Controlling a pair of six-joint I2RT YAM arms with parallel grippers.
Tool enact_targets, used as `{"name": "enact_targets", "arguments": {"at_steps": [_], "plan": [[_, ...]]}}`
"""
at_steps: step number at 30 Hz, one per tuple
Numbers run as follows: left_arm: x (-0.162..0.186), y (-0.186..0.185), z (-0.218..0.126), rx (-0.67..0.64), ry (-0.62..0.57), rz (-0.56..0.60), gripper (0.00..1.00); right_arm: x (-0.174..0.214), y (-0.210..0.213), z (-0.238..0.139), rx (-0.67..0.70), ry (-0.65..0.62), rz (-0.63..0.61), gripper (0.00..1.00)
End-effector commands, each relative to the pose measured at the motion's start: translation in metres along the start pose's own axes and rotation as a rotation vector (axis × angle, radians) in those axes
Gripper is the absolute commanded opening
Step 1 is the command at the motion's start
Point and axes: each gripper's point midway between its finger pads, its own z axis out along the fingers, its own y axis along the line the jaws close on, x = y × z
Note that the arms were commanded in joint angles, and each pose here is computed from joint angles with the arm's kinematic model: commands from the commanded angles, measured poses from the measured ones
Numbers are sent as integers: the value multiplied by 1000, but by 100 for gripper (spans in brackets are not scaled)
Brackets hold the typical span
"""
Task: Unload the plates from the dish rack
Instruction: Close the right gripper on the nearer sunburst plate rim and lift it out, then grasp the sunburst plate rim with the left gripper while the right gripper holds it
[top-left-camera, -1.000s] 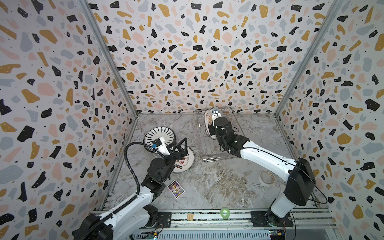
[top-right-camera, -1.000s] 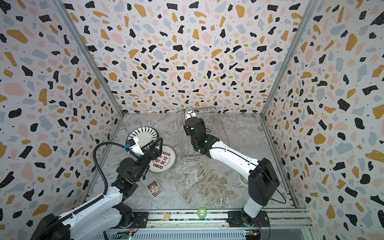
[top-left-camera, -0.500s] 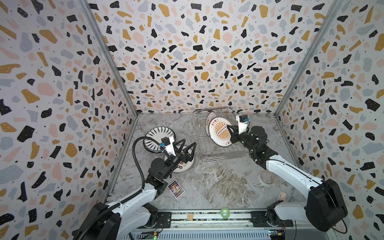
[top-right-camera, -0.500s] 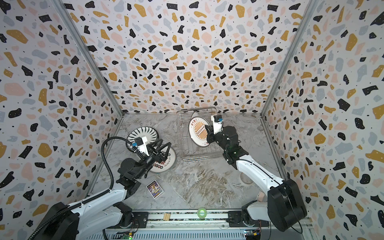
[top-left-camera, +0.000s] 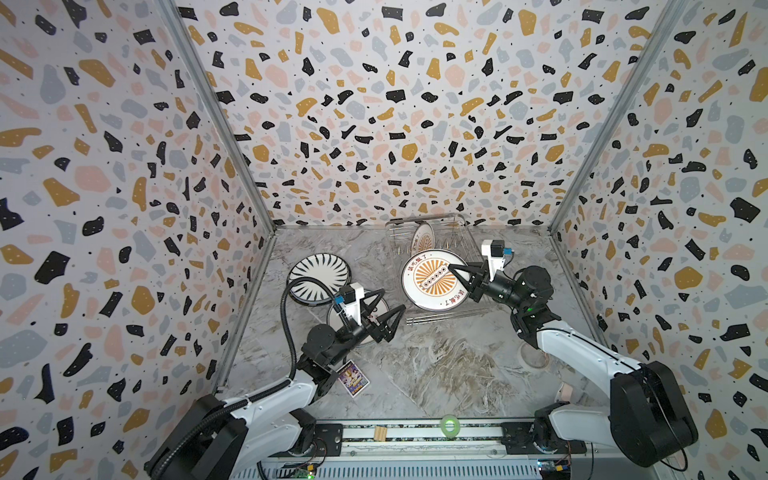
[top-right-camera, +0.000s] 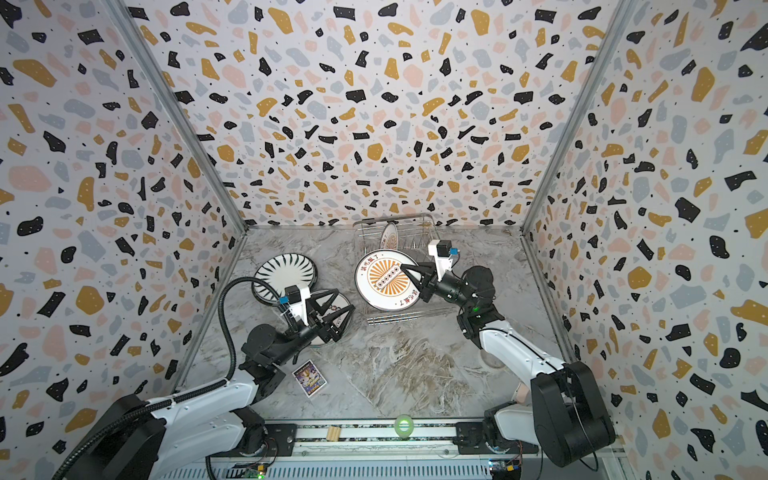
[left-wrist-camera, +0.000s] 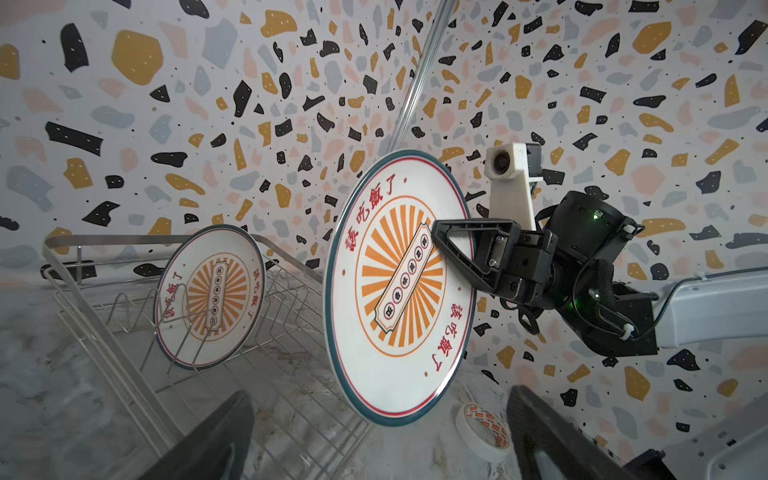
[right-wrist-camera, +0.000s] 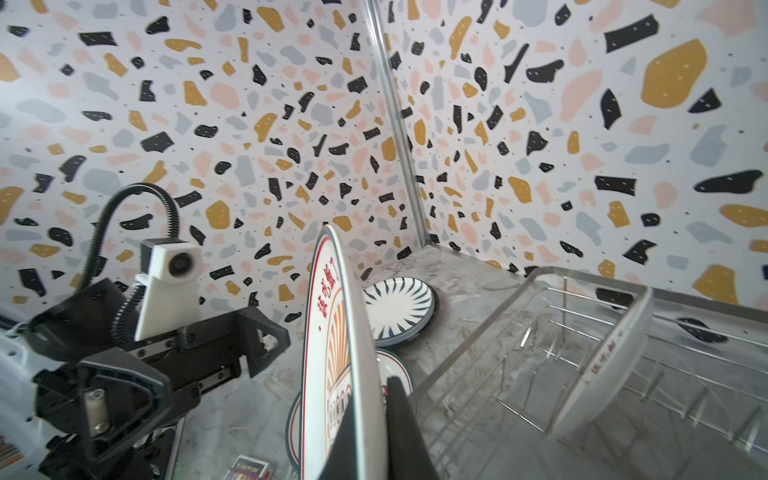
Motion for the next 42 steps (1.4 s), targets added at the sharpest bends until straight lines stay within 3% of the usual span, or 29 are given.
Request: {"name": "enact_targets", "arguments": {"at_steps": [1, 23, 26, 32, 42], "plan": [[-22, -16, 8, 53, -73, 61, 92, -27, 32, -4, -122, -67, -79, 0], [-16, -19, 28, 71, -39, -23, 5, -11, 47, 3, -177, -30, -119, 0], [-16, -19, 28, 70, -35, -22, 0, -10, 47, 4, -179, -28, -120, 0], [-18, -19, 27, 66, -43, -59, 0, -7, 43, 6, -167, -19, -119, 1], [-37, -4, 13, -36, -110, -96, 0, -3, 17, 9, -32, -19, -104, 35]]}}
